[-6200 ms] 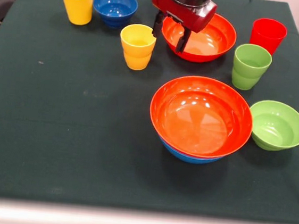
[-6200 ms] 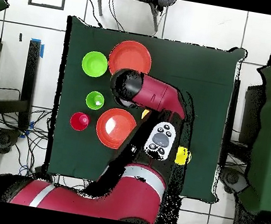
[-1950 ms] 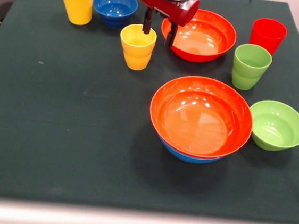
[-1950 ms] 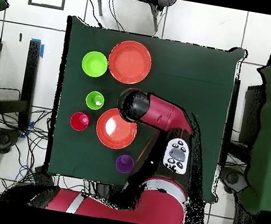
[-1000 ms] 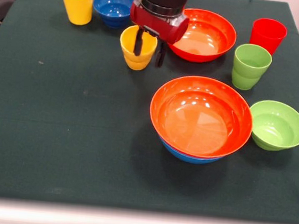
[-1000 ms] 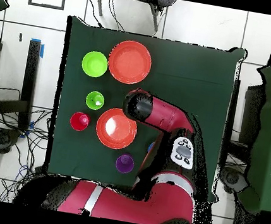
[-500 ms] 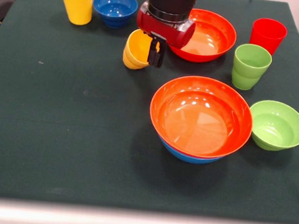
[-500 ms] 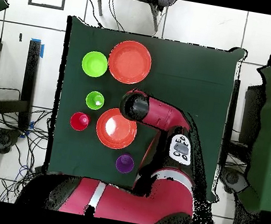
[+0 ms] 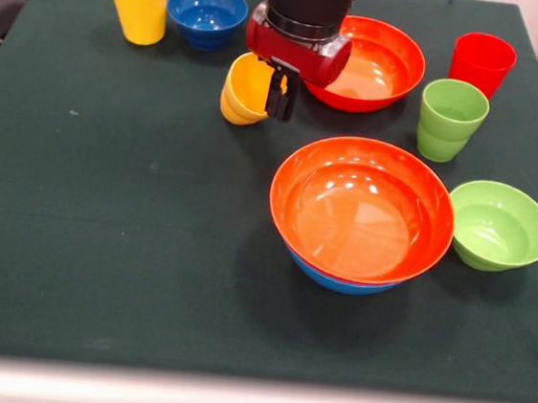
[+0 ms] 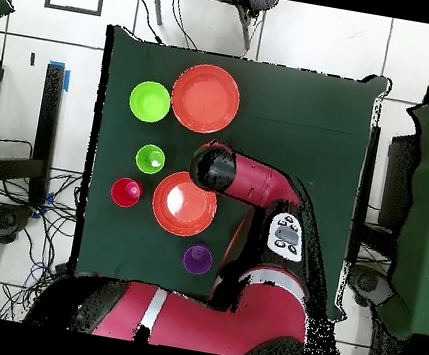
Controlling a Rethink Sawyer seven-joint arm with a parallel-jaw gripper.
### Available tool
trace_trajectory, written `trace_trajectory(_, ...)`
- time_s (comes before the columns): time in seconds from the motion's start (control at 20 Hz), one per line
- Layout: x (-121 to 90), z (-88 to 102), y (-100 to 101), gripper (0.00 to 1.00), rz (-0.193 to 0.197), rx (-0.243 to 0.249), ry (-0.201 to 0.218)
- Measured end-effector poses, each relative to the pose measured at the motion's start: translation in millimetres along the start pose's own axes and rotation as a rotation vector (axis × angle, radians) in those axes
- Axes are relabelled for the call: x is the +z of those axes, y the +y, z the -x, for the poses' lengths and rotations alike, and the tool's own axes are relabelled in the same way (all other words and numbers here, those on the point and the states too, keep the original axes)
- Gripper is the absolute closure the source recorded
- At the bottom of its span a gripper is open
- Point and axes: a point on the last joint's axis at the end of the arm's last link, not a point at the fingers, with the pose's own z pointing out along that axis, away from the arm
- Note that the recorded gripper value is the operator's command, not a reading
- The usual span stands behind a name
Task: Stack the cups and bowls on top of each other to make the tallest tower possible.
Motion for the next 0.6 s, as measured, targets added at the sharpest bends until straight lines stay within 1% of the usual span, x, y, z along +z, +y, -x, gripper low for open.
trace_trajectory(0.5,-0.3,-0.6,0.8,1.0,-0.001,-0.002,-0.001)
trace_trajectory(0.55,-0.5,-1.1,1.3,0.0,-0.002,-0.004,-0.001)
trace_trajectory(0.6,-0.7,-1.3,1.6,0.0,-0.003,-0.006,-0.002)
